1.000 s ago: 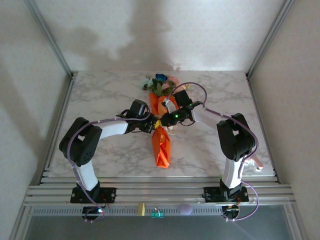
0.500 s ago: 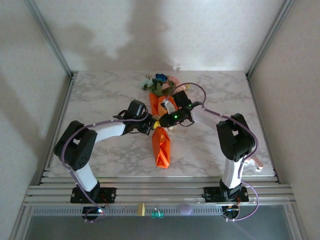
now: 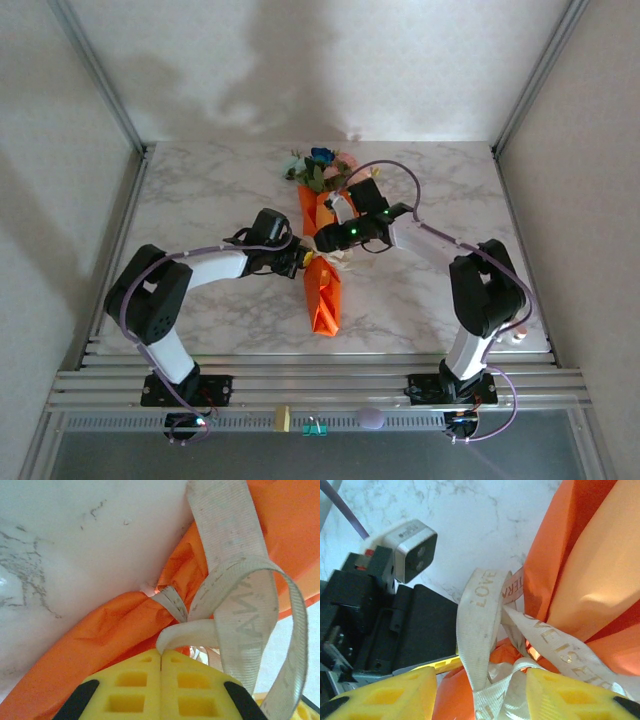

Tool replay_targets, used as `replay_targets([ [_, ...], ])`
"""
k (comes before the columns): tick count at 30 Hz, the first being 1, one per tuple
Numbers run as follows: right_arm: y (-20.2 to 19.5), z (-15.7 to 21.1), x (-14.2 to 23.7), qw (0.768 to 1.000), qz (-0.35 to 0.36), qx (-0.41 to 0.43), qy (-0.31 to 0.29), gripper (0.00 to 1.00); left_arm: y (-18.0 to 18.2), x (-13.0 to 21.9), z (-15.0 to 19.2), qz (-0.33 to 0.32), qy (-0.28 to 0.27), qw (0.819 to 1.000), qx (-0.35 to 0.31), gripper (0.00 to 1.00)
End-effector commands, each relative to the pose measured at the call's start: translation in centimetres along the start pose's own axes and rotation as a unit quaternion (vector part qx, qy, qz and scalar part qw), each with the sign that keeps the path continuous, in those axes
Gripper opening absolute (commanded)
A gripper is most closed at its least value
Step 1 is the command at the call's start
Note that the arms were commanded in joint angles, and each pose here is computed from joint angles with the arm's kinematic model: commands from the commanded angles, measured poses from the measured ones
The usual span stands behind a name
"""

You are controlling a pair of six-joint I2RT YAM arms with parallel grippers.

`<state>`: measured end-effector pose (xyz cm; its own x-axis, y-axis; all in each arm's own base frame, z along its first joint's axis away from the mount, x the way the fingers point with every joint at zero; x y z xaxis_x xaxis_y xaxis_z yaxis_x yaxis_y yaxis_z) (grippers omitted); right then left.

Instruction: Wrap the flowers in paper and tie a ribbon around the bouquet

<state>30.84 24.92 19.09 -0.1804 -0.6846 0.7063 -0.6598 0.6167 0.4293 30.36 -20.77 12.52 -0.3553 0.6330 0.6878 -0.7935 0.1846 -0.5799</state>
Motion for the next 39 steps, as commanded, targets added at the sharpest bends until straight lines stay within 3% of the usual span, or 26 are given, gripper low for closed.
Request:
replay_targets([
  [1, -0.3, 0.3, 1.8, 0.999, 0.030, -0.028, -0.020, 0.53, -0.2, 0.7, 0.3, 0.012, 0.000, 1.000, 0.001, 0.00],
  [4, -1.9, 0.8, 3.3, 0.992, 0.075, -0.085, -0.054, 0.53, -0.2, 0.8, 0.3, 0.013, 0.000, 1.000, 0.000, 0.00],
  [6, -3.2, 1.9, 3.9, 0.983, 0.100, -0.141, -0.067, 0.45, -0.3, 0.8, 0.3, 0.013, 0.000, 1.000, 0.000, 0.00],
  [11, -5.2, 5.2, 3.0, 0.957, 0.116, -0.261, -0.041, 0.36, -0.2, 0.9, 0.3, 0.011, 0.001, 1.000, -0.001, 0.00],
  [15, -5.8, 6.6, 1.8, 0.937, 0.110, -0.331, -0.025, 0.37, -0.1, 0.9, 0.2, 0.006, 0.000, 1.000, -0.003, 0.00],
  [25, -7.3, 5.2, -0.1, 0.923, 0.103, -0.370, -0.019, 0.41, -0.3, 0.9, 0.1, 0.004, -0.002, 1.000, -0.006, 0.00],
  [29, -7.5, 4.6, 0.8, 0.896, 0.083, -0.431, -0.072, 0.47, -0.4, 1.0, 0.1, 0.005, -0.002, 1.000, -0.006, 0.00],
  [32, -7.4, 4.8, 1.5, 0.851, 0.090, -0.508, -0.094, 0.52, -0.3, 1.0, 0.1, 0.004, -0.001, 1.000, -0.006, 0.00],
  [36, -7.4, 5.8, 0.4, 0.763, 0.063, -0.638, -0.076, 0.57, -0.4, 0.9, 0.0, 0.005, -0.001, 1.000, -0.006, 0.00],
  [39, -7.3, 6.4, -0.1, 0.713, 0.048, -0.695, -0.078, 0.59, -0.6, 0.9, 0.1, 0.006, -0.001, 1.000, -0.007, 0.00],
])
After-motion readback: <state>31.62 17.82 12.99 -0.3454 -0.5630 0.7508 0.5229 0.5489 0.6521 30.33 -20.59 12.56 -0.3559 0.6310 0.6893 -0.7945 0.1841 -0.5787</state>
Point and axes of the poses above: each hand's point on the last joint's axis, 136 mm out from that joint toward the fingers, its own x axis back along the fingers, its own y axis along the line the jaws close on, z = x × y, the point moved 9 cm from there along x, back along the fingers, and after that the axes turned 5 degrees about x, right-handed, at the moved point
